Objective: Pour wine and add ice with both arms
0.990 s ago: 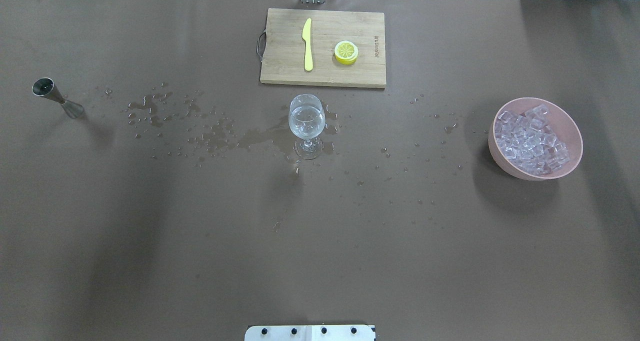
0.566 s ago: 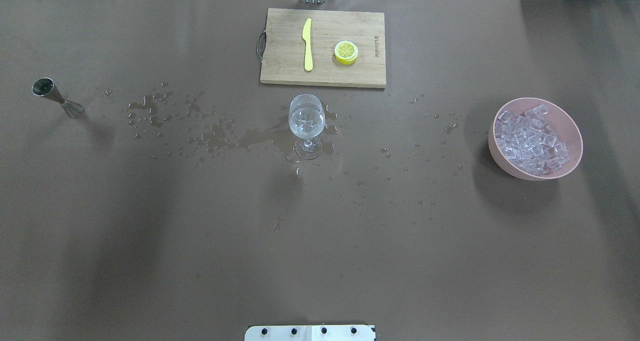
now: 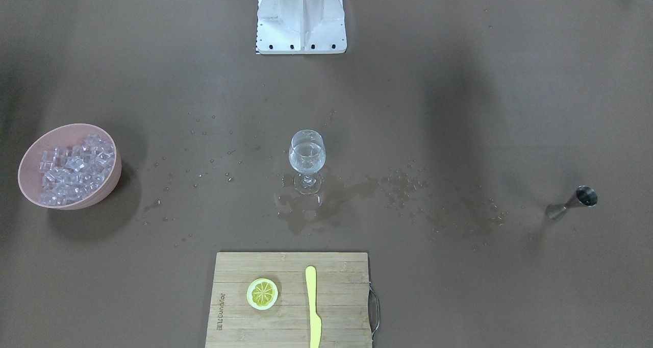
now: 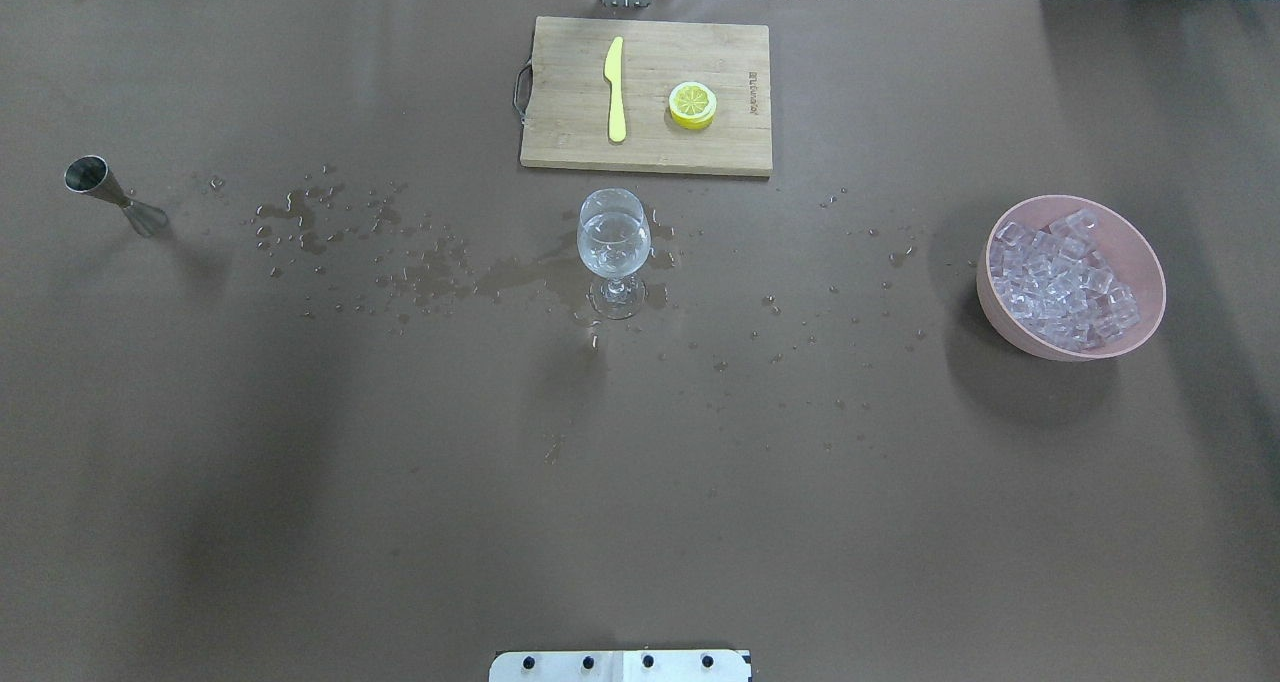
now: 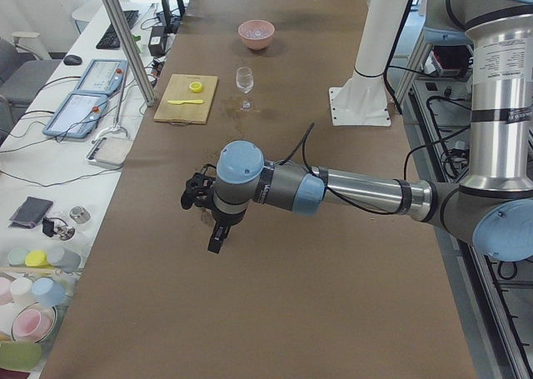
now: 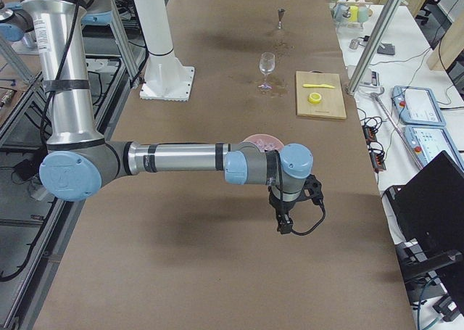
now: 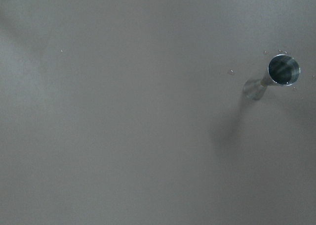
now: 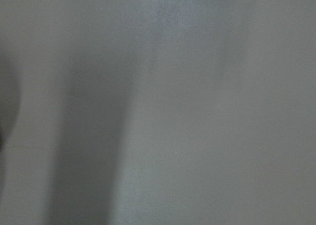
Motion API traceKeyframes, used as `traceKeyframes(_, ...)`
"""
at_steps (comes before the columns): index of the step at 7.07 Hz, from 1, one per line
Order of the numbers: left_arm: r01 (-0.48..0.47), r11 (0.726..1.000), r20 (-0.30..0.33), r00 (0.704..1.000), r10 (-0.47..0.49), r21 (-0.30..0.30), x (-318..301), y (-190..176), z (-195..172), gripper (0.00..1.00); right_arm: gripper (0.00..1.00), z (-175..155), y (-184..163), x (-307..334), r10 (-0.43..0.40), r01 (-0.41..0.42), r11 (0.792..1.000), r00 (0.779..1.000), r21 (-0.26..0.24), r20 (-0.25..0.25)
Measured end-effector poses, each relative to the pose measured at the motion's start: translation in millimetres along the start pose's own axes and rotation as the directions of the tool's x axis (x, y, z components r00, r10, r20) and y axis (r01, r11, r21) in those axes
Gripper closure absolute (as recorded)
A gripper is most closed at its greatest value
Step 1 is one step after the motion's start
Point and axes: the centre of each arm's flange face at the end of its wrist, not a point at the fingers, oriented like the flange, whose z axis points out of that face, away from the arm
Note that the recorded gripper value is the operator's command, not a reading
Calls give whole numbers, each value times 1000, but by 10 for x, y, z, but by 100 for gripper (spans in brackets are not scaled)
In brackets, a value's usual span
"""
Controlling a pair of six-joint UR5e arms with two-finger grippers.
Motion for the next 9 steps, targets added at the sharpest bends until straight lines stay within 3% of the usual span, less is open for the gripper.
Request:
traceKeyframes(1,2,999,-15,1000,-2,39,35,-4,36,2,0,10,-3,-11,0,0,1000,1000,-2,6)
traceKeyframes(4,98,994,-109,990,-92,50,105,-191,407,2,0,15,-44,-62,-11,11,1000,1000,-1,10)
traceKeyframes(9,-17,980,-133,990,44,197,336,-321,580,3,0,-38,-93,-147,-28,27,999,999,17,30)
